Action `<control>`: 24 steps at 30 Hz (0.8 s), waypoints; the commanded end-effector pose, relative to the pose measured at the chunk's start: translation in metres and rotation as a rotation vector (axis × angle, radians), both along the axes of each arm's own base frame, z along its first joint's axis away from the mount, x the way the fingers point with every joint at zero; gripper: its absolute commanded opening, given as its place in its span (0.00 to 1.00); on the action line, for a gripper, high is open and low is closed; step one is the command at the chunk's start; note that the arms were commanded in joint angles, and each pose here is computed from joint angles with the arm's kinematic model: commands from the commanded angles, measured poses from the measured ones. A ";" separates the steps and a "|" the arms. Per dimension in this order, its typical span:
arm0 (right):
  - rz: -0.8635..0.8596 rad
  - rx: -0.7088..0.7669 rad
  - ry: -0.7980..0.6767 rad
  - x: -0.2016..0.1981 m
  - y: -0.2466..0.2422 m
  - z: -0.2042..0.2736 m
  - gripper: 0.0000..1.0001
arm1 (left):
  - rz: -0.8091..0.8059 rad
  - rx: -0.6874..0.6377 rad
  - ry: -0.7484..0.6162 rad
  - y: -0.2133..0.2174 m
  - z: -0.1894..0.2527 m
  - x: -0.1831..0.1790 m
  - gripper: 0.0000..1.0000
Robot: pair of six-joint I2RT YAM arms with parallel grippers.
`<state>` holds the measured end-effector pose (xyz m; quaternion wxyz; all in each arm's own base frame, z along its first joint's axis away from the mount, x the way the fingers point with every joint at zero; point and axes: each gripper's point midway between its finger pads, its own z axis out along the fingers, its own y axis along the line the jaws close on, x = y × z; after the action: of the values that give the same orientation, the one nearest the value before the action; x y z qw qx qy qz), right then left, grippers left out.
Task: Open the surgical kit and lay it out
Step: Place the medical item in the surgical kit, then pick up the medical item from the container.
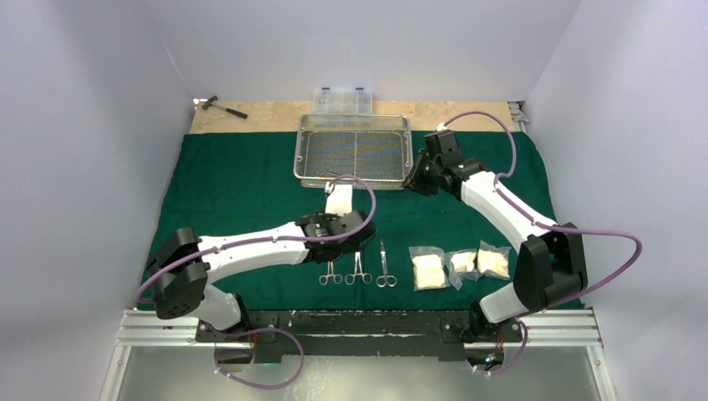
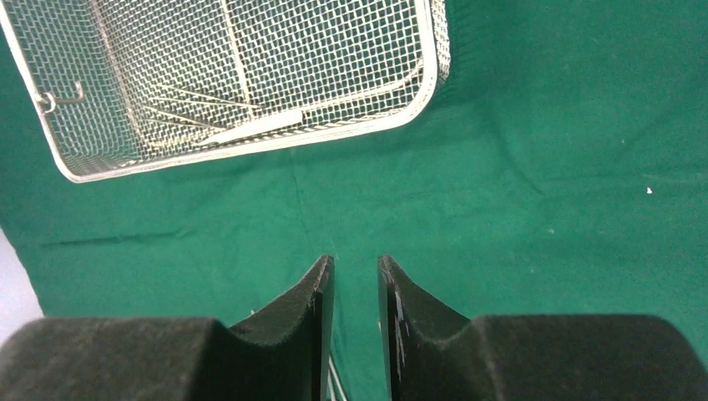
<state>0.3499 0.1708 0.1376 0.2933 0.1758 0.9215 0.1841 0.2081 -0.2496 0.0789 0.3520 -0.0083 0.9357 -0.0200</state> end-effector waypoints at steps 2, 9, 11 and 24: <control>0.057 0.054 -0.136 0.014 0.012 0.056 0.31 | -0.080 -0.065 -0.182 -0.016 0.087 0.044 0.63; 0.129 0.046 -0.213 0.031 0.022 0.085 0.47 | -0.122 -0.194 -0.228 -0.003 0.137 0.120 0.84; 0.134 0.022 -0.247 0.042 0.021 0.094 0.53 | -0.131 -0.208 -0.236 0.000 0.146 0.145 0.86; 0.213 -0.122 -0.247 0.096 0.029 0.085 0.51 | -0.071 -0.190 0.052 0.002 0.083 0.278 0.73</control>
<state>0.4384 0.2066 0.2221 0.3888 0.0578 0.8954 0.2091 0.4889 -0.2479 0.1910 0.3961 -0.0189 0.9088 -0.1299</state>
